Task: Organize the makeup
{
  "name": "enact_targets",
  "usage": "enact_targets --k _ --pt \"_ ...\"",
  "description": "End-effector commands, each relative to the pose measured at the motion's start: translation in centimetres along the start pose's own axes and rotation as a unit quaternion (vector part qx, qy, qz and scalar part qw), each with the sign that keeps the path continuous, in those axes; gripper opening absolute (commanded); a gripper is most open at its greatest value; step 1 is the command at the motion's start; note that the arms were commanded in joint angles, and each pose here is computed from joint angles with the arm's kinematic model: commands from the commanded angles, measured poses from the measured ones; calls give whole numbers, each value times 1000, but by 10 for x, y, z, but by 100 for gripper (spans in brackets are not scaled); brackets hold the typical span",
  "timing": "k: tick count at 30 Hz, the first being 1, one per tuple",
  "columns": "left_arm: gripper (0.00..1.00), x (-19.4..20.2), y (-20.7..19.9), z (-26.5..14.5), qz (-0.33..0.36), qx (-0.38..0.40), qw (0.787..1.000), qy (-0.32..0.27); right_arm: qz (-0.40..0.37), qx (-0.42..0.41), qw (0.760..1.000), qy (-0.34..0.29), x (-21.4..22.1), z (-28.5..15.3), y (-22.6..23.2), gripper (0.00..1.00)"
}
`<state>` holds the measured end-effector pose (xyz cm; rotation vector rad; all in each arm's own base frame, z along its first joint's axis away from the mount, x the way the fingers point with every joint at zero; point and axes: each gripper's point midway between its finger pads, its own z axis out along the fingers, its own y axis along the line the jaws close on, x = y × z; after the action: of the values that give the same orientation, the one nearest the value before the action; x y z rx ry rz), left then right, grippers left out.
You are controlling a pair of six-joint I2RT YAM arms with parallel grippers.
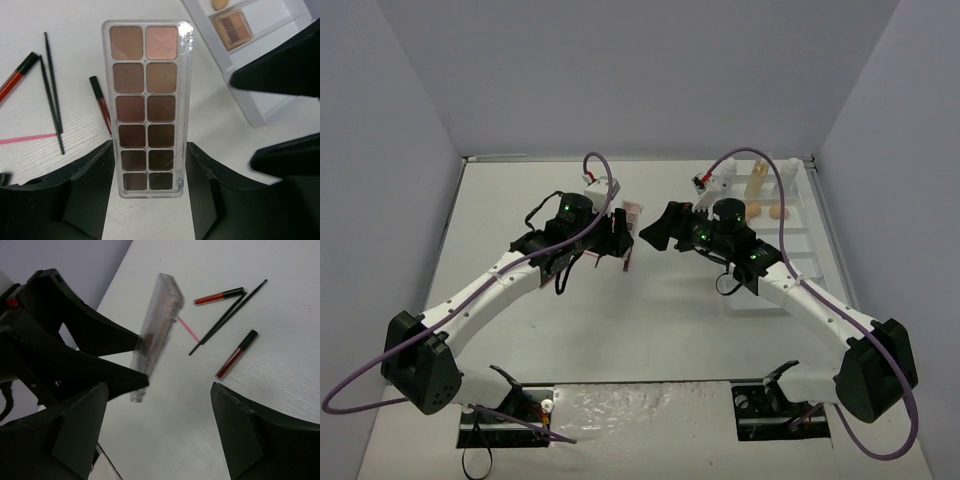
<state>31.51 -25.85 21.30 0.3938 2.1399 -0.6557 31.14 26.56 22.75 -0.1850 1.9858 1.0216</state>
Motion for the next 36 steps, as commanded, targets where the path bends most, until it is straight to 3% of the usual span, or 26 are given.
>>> enact_targets --k 1,16,25,36 --pt "9 -58 -48 -11 32 82 992 -87 1 -62 994 -92 -51 6 52 77" --pt "9 -57 -70 -12 40 122 987 -95 5 -33 991 -131 -62 6 46 58" --pt "7 -51 -50 -4 28 76 993 -85 -14 1 990 -139 -64 -15 37 57" --pt "7 -49 -50 -2 32 79 993 -81 -17 2 989 -149 -71 -20 39 56"
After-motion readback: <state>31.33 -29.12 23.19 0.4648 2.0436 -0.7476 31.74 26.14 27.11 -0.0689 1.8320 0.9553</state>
